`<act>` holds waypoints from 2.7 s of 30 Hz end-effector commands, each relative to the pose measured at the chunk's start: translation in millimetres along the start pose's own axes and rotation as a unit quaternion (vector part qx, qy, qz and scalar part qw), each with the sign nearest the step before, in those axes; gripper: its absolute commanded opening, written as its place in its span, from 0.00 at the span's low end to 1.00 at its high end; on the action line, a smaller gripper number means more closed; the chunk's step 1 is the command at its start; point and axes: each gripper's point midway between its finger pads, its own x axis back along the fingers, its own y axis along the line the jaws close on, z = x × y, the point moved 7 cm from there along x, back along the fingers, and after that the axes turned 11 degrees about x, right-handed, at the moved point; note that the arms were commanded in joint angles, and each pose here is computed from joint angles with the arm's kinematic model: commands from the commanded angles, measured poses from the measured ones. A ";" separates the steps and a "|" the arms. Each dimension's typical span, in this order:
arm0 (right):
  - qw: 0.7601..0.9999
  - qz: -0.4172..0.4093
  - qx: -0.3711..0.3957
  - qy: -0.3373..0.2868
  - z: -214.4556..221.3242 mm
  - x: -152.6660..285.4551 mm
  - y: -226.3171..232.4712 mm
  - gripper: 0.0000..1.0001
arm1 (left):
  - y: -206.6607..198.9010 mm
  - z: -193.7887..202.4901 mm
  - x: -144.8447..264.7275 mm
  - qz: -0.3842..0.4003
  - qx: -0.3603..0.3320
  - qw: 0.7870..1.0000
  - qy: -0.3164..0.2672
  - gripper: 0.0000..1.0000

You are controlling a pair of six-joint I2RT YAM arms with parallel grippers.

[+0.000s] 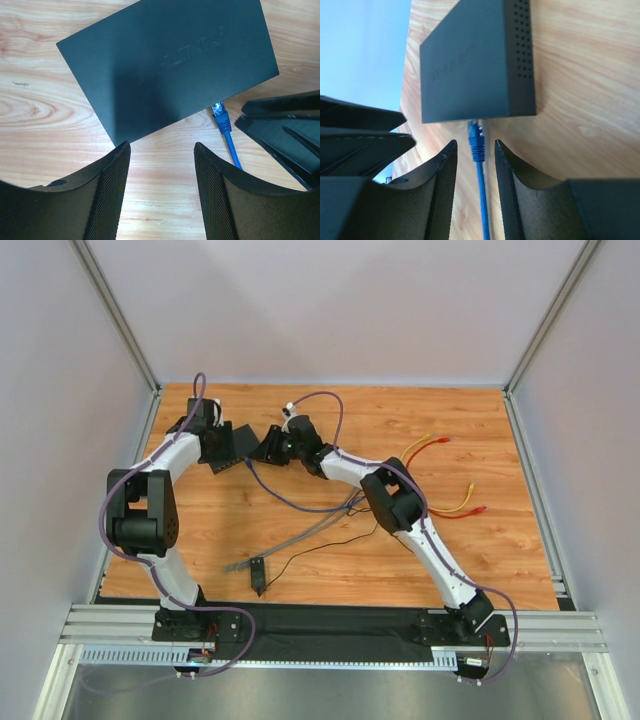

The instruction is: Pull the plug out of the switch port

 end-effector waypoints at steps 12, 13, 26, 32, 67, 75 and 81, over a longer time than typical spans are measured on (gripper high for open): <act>1.000 -0.017 -0.021 -0.005 2.6 -22.2 1.6 0.32 | -4.3 -13.1 -2.1 0.012 0.012 1.000 -0.017 0.62; 1.000 -0.015 -0.022 -0.003 4.0 -22.6 0.1 0.31 | -4.4 -13.7 -1.6 0.012 0.012 1.000 -0.019 0.62; 1.000 -0.014 -0.027 0.007 10.9 -25.4 -4.8 0.27 | -4.6 -13.2 -2.9 0.013 0.012 1.000 -0.017 0.62; 1.000 -0.006 -0.028 0.011 13.2 -26.9 -6.0 0.27 | -5.0 -14.3 -2.6 0.014 0.013 1.000 -0.019 0.62; 0.997 0.006 -0.073 0.012 16.7 -26.9 -17.7 0.00 | -12.0 -12.5 -26.9 -0.089 -0.045 0.995 0.007 0.61; 0.997 0.003 -0.082 0.010 16.7 -26.5 -19.3 0.00 | -17.0 -8.8 -33.4 -0.098 -0.057 0.993 0.023 0.63; 0.996 -0.001 -0.085 0.010 16.5 -26.5 -18.2 0.00 | -19.0 -8.0 -36.3 -0.094 -0.054 0.993 0.034 0.64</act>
